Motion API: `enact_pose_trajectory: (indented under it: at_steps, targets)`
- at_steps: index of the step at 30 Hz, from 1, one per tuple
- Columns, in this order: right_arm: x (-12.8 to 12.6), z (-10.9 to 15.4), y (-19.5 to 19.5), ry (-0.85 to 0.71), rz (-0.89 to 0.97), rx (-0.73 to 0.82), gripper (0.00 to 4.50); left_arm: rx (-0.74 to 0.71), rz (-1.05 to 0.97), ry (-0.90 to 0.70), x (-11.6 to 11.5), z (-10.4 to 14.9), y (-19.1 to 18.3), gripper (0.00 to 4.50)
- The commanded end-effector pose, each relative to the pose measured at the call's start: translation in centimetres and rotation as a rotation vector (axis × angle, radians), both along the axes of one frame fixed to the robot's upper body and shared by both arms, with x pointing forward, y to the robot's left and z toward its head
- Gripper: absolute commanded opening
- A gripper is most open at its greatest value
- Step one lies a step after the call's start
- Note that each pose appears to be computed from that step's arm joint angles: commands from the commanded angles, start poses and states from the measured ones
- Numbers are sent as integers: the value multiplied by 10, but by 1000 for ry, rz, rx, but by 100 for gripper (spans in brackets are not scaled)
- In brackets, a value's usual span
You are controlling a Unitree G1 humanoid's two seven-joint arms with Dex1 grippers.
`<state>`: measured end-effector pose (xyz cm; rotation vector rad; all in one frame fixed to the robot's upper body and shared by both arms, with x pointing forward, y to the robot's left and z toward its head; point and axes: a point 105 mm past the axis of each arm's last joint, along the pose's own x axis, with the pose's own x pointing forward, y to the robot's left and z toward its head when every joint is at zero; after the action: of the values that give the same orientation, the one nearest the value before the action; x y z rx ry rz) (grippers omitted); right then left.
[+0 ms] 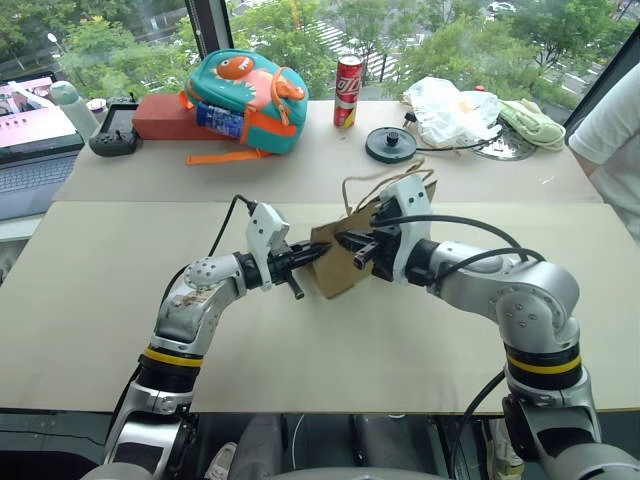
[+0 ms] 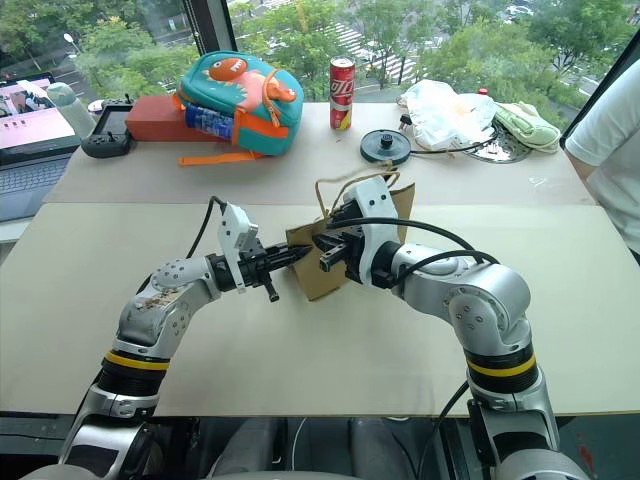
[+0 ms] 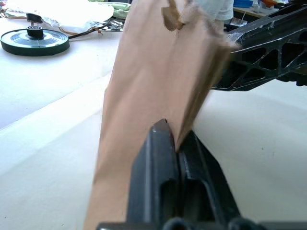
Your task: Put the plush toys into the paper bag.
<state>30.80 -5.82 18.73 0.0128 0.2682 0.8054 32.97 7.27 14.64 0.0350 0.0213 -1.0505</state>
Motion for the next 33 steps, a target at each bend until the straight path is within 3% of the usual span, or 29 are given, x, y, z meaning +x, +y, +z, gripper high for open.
enact_pose_trajectory:
  at_steps: [1, 10, 24, 33]
  targets:
    - [-2, 15, 0, -52, 8, 23, 0, -25, 22, -58, 6, 16, 1, 8]
    - [-23, 35, -13, -104, 77, 57, 0, -38, 66, -52, 15, 16, 3, 8]
    - [-20, 43, -39, -115, 0, 65, 0, -36, 78, -57, 18, 14, 3, 8]
    - [-23, 50, -42, -143, 1, 85, 0, -84, 58, -66, 15, 26, 2, 8]
